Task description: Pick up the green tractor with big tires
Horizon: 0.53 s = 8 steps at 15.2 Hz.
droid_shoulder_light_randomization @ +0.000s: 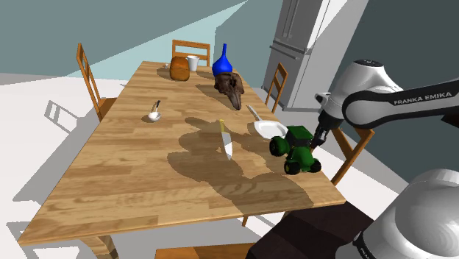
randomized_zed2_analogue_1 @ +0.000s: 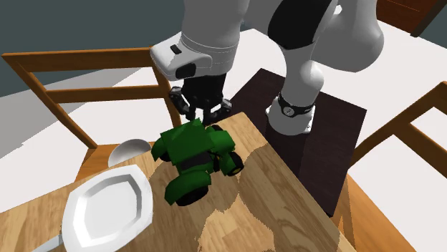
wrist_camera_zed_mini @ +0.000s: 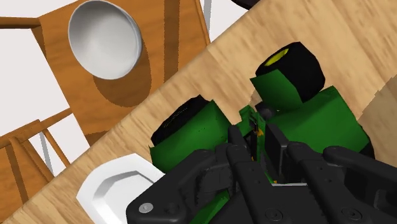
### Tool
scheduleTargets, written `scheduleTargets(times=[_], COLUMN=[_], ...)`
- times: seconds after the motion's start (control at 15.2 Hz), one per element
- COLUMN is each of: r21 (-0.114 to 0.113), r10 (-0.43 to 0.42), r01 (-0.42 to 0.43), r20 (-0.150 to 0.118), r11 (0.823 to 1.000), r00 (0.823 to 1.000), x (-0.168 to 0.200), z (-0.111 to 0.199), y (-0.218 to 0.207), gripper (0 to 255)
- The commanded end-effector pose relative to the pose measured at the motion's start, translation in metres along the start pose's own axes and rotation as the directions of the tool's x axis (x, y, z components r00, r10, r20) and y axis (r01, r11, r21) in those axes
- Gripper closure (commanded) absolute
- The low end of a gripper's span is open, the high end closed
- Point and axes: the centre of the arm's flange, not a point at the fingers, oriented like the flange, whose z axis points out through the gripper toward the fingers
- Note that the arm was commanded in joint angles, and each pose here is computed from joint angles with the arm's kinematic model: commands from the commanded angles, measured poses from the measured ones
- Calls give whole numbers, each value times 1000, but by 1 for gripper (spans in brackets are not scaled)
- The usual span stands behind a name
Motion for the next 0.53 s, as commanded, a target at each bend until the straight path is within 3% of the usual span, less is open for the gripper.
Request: scheduleTargets(times=[0.0,0.46], r21=[-1,-1], r10=[0,0], r01=[0,0], r20=[-1,-1], r11=[1000,1000], r00=[1000,1000], x=[1,4], z=[-9,-45], y=[2,9], gripper=[255,255])
